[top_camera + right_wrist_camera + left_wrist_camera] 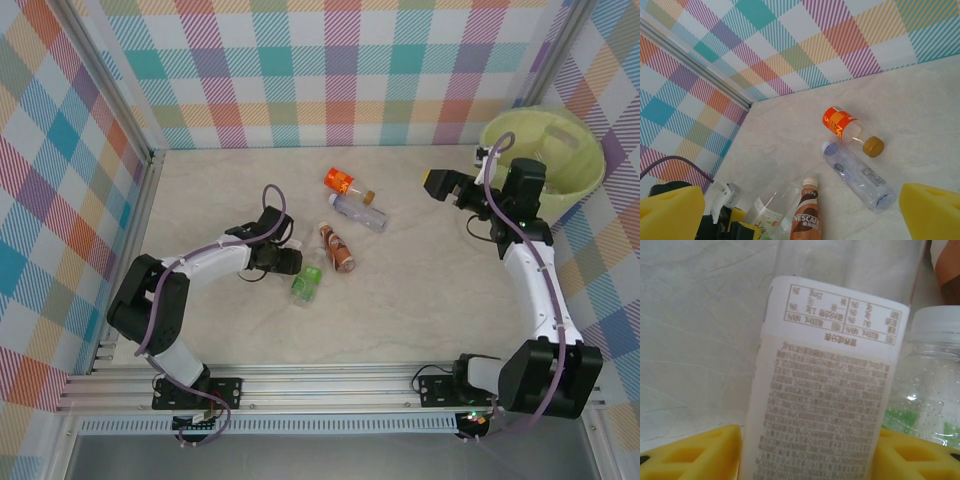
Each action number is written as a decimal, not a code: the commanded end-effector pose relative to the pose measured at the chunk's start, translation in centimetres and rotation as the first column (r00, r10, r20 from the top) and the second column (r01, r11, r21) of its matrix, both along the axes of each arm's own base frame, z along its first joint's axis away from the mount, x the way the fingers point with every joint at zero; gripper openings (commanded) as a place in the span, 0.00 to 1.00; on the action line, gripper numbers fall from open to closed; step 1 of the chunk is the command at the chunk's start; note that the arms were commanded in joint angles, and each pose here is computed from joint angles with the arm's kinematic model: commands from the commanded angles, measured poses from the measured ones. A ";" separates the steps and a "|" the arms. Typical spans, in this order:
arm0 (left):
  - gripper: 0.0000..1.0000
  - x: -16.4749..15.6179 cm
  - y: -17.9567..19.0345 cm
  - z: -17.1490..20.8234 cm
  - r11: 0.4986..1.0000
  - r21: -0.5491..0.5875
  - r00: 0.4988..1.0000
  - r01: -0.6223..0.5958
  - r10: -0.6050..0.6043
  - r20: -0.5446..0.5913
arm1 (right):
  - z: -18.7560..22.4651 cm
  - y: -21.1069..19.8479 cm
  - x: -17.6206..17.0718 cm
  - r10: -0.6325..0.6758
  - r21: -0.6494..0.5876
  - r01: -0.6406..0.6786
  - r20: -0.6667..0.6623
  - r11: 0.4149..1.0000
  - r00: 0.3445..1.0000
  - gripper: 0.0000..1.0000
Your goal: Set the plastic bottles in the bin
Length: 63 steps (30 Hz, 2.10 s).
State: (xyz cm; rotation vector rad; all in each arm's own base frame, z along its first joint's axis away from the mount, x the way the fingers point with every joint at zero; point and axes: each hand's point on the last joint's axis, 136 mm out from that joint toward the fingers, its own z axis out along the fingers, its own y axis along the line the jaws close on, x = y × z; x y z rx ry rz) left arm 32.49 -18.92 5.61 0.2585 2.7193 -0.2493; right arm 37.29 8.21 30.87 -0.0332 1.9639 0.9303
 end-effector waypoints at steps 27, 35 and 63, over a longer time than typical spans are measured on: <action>0.33 0.0 -3.4 16.8 0.920 -0.342 0.879 0.191 -0.005 0.477 | 1.0 9.8 -0.3 0.160 0.165 -0.141 -0.109 0.976 0.981 1.00; 0.33 -0.7 -7.8 21.8 0.840 -0.398 0.823 0.369 -0.097 0.559 | 4.0 16.9 -1.1 0.353 0.254 -0.346 0.018 0.903 0.935 1.00; 0.53 -0.5 -12.5 21.7 0.843 -0.335 0.820 0.420 -0.195 0.537 | 1.0 19.5 0.4 0.232 0.032 -0.231 -0.034 0.972 0.972 0.65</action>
